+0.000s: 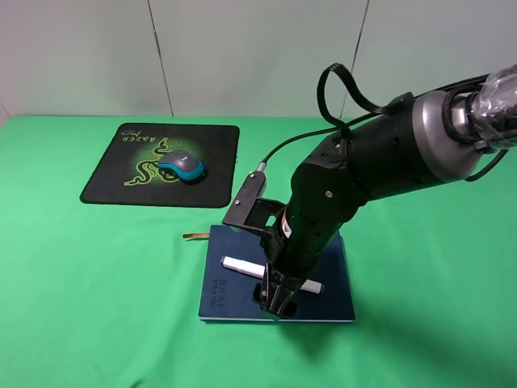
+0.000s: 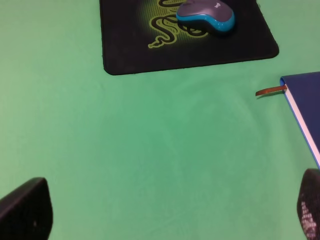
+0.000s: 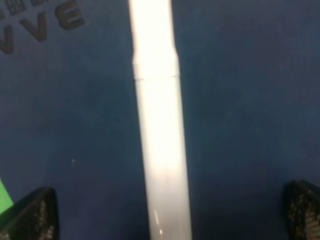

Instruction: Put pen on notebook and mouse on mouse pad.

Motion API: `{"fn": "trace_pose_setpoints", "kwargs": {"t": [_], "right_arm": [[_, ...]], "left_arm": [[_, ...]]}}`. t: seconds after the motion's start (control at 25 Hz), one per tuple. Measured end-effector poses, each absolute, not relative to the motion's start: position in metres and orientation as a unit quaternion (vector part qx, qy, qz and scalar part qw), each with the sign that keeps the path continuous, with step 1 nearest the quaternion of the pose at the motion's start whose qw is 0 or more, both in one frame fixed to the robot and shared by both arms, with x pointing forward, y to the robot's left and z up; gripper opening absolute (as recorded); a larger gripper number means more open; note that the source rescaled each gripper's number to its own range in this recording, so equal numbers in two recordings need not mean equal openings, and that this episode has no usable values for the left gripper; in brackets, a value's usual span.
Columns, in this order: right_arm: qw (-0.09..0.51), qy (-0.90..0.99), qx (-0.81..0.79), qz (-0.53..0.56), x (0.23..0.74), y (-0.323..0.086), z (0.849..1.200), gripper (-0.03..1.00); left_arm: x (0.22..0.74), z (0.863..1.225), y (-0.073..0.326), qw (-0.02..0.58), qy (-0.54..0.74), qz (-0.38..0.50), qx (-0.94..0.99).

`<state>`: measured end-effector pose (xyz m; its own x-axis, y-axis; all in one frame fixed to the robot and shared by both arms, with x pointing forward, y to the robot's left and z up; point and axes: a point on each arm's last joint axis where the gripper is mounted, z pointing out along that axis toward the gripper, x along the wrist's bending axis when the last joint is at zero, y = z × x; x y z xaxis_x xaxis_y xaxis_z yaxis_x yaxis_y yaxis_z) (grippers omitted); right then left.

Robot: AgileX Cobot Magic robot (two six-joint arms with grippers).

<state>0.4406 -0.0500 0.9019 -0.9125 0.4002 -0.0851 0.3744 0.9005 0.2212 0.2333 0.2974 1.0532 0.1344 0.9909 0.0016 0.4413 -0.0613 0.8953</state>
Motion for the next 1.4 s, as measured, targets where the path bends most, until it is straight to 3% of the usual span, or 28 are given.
{"fn": "trace_pose_setpoints", "kwargs": {"t": [0.2, 0.48, 0.8, 1.4], "right_arm": [[0.059, 0.973, 0.204, 0.087, 0.446, -0.043, 0.923, 1.00], [0.069, 0.967, 0.221, 0.109, 0.446, -0.045, 0.991, 1.00], [0.080, 0.956, 0.249, 0.131, 0.419, -0.079, 1.058, 1.00], [0.110, 0.928, 0.292, 0.202, 0.367, -0.147, 1.136, 1.00]], "left_arm": [[0.233, 1.053, 0.297, 0.396, 0.559, 0.347, 0.641], [0.233, 1.053, 0.297, 0.396, 0.559, 0.347, 0.641], [0.233, 1.053, 0.297, 0.396, 0.559, 0.347, 0.641], [0.233, 1.053, 0.297, 0.396, 0.559, 0.347, 0.641]]}}
